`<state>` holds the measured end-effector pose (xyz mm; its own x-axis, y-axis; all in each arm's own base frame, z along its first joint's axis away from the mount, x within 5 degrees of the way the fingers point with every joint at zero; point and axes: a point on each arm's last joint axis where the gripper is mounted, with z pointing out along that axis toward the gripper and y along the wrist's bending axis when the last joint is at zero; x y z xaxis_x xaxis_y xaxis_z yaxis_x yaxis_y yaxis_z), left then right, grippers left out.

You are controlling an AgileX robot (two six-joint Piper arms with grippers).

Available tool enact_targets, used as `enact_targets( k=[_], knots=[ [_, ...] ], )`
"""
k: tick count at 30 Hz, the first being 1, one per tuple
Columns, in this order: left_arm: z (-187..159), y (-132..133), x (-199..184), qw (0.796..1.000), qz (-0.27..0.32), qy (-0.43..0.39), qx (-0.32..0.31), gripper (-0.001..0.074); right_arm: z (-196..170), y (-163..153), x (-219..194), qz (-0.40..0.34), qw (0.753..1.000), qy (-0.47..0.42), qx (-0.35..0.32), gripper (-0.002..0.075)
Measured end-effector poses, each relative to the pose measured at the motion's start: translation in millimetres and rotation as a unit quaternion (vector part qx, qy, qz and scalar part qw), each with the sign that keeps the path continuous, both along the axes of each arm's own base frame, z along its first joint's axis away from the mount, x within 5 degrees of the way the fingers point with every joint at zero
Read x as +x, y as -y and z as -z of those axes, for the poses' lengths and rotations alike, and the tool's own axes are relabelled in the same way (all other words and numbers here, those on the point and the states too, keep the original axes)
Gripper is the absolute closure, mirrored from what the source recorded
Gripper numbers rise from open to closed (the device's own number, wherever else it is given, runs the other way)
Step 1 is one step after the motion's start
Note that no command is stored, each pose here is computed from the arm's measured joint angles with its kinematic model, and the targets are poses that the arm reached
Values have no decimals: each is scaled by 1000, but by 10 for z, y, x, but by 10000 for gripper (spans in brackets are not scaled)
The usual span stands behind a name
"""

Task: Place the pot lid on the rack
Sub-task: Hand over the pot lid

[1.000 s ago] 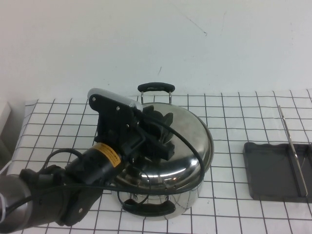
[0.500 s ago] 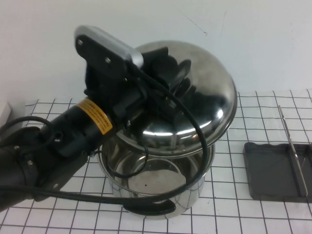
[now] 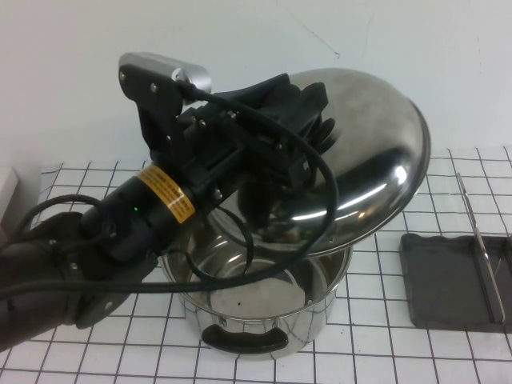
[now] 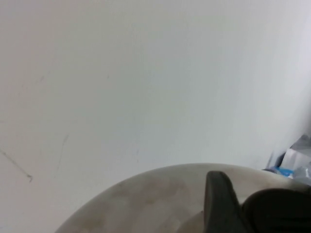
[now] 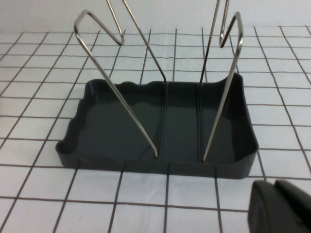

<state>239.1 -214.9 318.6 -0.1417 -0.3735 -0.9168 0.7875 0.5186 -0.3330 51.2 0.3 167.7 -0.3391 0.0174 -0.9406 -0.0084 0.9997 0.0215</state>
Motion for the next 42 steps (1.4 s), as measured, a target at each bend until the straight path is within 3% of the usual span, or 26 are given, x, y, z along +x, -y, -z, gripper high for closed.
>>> enact_targets(
  k=[7, 10, 13, 14, 16, 25, 29, 34, 38, 42],
  knots=[
    [126, 116, 20, 998, 48, 23, -23, 418, -4, 1, 2, -1, 1000, 3, -5, 729],
    [206, 166, 9, 997, 71, 24, -3, 418, -28, -81, 7, 9, 987, 9, 161, 729],
    [274, 198, 18, 996, 83, 19, 5, 418, -94, -173, 10, 23, 922, 8, 385, 729],
    [285, 204, 20, 996, 85, 16, 3, 418, -118, -189, 12, 25, 902, 10, 431, 729],
    [306, 211, 27, 996, 87, 12, 1, 418, -148, -192, 18, 26, 885, 20, 464, 729],
    [282, 214, 18, 995, 100, 8, -29, 418, -235, -143, 36, 9, 922, 84, 378, 729],
    [248, 210, 1, 993, 109, 13, -48, 418, -548, -177, -14, -44, 949, 118, 291, 729],
    [229, 191, 25, 993, 97, 4, -67, 418, -954, -241, 80, -84, 955, 103, 264, 724],
    [217, 172, 51, 993, 83, -3, -82, 418, -1301, -338, 295, -130, 958, 75, 243, 650],
    [201, 139, 92, 991, 66, -33, -116, 418, -1666, -454, 538, -188, 950, 79, 235, 486]
  ],
)
